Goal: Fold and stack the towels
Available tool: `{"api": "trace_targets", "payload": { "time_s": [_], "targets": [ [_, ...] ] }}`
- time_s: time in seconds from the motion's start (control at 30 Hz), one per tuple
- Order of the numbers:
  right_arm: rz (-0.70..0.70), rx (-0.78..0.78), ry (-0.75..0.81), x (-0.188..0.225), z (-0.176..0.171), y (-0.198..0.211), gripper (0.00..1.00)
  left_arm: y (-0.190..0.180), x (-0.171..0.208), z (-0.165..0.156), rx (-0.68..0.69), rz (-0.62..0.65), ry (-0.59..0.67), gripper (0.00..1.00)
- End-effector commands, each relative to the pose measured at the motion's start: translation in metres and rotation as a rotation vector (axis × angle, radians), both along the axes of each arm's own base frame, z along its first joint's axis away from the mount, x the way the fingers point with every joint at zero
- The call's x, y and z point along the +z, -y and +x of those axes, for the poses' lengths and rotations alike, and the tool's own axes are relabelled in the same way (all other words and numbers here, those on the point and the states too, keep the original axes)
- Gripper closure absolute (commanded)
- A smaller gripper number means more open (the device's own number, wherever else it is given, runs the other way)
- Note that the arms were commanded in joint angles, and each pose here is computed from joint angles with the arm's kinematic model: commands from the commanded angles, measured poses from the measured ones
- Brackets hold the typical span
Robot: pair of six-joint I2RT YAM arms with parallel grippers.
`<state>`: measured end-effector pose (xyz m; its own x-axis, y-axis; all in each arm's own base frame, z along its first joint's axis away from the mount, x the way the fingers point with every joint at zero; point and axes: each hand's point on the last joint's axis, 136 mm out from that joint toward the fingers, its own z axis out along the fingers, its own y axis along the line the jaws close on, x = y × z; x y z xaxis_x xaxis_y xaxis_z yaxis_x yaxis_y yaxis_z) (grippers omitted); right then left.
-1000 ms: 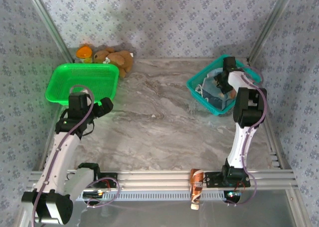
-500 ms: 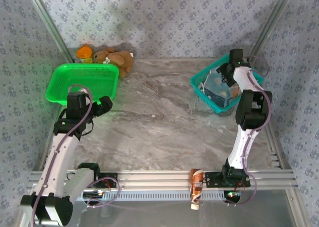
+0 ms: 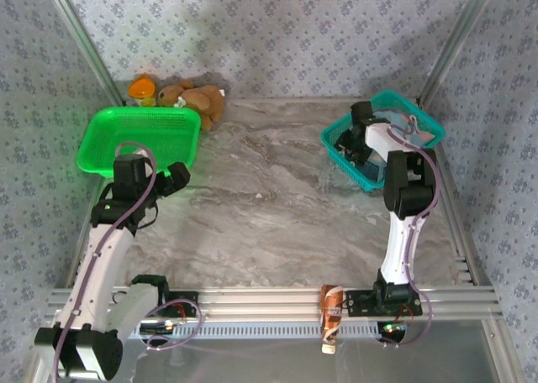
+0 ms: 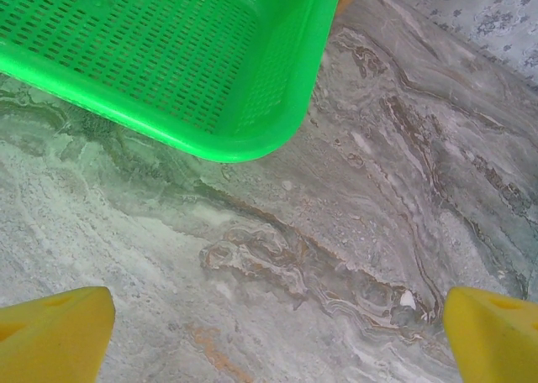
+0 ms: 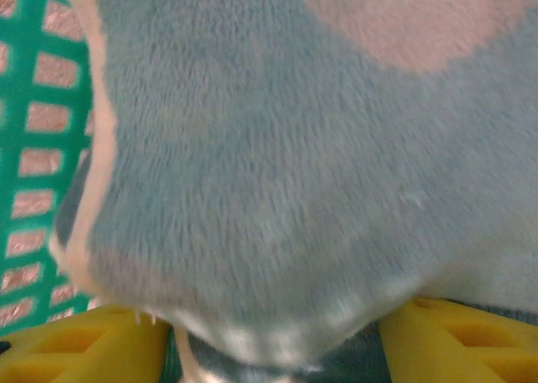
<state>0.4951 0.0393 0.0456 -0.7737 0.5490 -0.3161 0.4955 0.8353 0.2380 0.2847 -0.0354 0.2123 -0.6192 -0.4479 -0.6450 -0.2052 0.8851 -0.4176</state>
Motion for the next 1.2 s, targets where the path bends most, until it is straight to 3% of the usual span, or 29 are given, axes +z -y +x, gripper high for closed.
{"api": "trace_targets", "payload": {
  "time_s": [0.0, 0.23, 0.43, 0.67, 0.87, 1.17],
  "targets": [
    [-0.061, -0.032, -0.036, -0.003, 0.009, 0.023, 0.34, -0.001, 0.007, -0.002, 0.006, 0.009, 0.005, 0.00],
    [-0.104, -0.066, -0.052, 0.000, 0.021, 0.078, 0.35, -0.003, 0.007, -0.003, 0.020, 0.010, 0.008, 0.00],
    [-0.119, 0.046, 0.005, 0.038, 0.033, 0.077, 0.32, 0.000, 0.008, 0.002, 0.016, -0.003, 0.013, 0.00],
    [-0.252, 0.019, 0.075, 0.079, 0.028, 0.100, 0.27, 0.001, 0.010, 0.004, 0.010, -0.008, 0.017, 0.00],
    [-0.252, -0.017, 0.049, 0.066, 0.027, 0.117, 0.27, 0.002, 0.010, 0.005, 0.007, -0.011, 0.015, 0.00],
    [-0.167, 0.030, 0.008, 0.028, 0.047, 0.106, 0.30, 0.003, 0.010, 0.006, 0.008, -0.013, 0.009, 0.00]
  ]
}}
